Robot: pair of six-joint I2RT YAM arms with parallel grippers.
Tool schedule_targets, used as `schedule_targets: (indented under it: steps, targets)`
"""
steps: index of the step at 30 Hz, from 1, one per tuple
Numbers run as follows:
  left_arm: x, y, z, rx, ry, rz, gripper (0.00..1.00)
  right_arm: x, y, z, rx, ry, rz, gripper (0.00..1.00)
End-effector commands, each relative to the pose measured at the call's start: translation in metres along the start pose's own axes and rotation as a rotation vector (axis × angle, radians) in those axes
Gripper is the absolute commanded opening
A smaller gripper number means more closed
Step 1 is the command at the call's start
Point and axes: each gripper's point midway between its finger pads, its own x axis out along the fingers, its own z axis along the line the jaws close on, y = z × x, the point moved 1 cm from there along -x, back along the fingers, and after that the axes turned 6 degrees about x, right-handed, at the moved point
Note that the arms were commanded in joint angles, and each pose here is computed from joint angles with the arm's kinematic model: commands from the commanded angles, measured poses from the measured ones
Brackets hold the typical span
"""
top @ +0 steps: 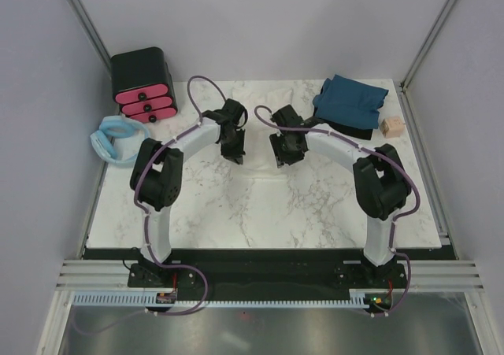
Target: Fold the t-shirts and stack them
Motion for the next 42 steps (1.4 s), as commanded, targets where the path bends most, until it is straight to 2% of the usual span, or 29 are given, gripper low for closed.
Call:
schedule_targets:
  steps: [1, 5, 13, 14, 15, 16, 17, 18, 19, 20, 25, 34, 42]
  targets:
    - [-0.050, -0.027, 0.006, 0.014, -0.003, -0.130, 0.19, -0.062, -0.059, 0.014, -0.001, -0.024, -0.179, 0.49]
    - [-0.043, -0.033, -0.001, 0.019, 0.033, -0.122, 0.20, -0.039, -0.062, 0.018, -0.003, -0.027, -0.154, 0.48]
    - [0.008, -0.016, 0.001, 0.017, 0.048, 0.002, 0.17, 0.016, -0.043, 0.014, 0.008, -0.006, -0.065, 0.46]
    - [0.011, -0.013, 0.001, 0.015, 0.051, 0.016, 0.14, 0.025, -0.037, 0.013, 0.006, -0.004, -0.041, 0.46]
    - [0.014, -0.010, 0.002, 0.008, 0.050, 0.027, 0.04, 0.030, -0.031, 0.011, 0.006, 0.000, -0.023, 0.44]
    - [0.020, -0.002, 0.004, -0.002, 0.044, 0.050, 0.02, 0.033, -0.028, 0.010, 0.005, 0.003, -0.011, 0.43]
    - [0.022, 0.003, 0.005, -0.010, 0.044, 0.066, 0.02, 0.037, -0.023, 0.008, 0.007, 0.009, 0.005, 0.39]
    - [0.024, 0.007, 0.004, -0.021, 0.050, 0.078, 0.02, 0.041, -0.014, 0.006, 0.006, 0.020, 0.024, 0.17]
    - [0.026, 0.016, 0.005, -0.029, 0.054, 0.100, 0.02, 0.043, -0.010, 0.004, 0.006, 0.023, 0.036, 0.05]
    - [0.025, 0.019, 0.004, -0.032, 0.057, 0.108, 0.02, 0.043, -0.005, 0.003, 0.008, 0.025, 0.048, 0.00]
    - [0.019, 0.051, 0.006, -0.034, 0.051, 0.163, 0.02, 0.041, 0.037, 0.002, -0.002, 0.029, 0.121, 0.00]
    - [-0.010, 0.101, 0.010, 0.007, 0.051, 0.234, 0.02, 0.001, 0.099, 0.014, -0.029, 0.016, 0.165, 0.00]
    - [-0.043, 0.141, -0.026, 0.049, 0.125, 0.279, 0.02, -0.035, 0.139, 0.025, -0.023, 0.005, 0.190, 0.00]
